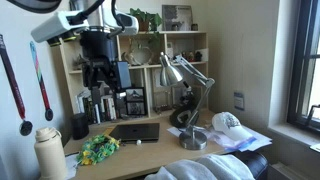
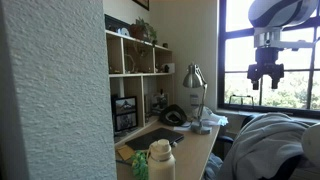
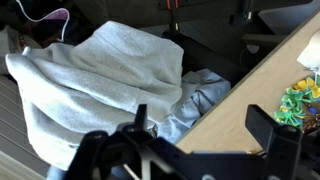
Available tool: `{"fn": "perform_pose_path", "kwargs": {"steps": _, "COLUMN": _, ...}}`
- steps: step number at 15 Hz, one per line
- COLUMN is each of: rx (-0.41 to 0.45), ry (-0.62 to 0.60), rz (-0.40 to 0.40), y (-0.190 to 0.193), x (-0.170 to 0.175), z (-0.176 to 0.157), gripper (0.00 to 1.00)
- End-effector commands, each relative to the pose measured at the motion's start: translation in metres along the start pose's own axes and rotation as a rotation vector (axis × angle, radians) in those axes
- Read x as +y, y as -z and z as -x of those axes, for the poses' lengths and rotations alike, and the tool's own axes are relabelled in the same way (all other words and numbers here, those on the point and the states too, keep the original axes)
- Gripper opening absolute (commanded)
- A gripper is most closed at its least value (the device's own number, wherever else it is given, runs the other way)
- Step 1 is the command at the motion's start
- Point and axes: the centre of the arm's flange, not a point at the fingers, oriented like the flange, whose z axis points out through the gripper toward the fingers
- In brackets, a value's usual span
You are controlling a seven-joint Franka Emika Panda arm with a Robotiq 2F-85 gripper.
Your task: Push the chair under the table
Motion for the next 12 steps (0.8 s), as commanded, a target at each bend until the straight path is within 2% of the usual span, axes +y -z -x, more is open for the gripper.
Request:
{"fn": "perform_pose_path", "kwargs": {"steps": 1, "rx": 0.000, "ry": 0.000, "rz": 0.000, "y": 0.000, "x": 0.000, "z": 0.000, "gripper": 1.00}}
{"fn": "perform_pose_path", "kwargs": {"steps": 4, "rx": 0.002, "ry": -0.028, "rz": 0.014, "y": -0.009, "x": 0.006, "z": -0.026, "gripper": 1.00}}
{"fn": "perform_pose_path", "kwargs": {"steps": 7, "rx": 0.046, "ry": -0.119, "rz": 0.030, "y": -0.022, "x": 0.024, "z": -0.062, "gripper": 1.00}}
{"fn": "perform_pose_path", "kwargs": {"steps": 12, "rx": 0.116, "ry": -0.270, "rz": 0.062, "y": -0.063, "x": 0.076, "z": -0.127, "gripper": 1.00}}
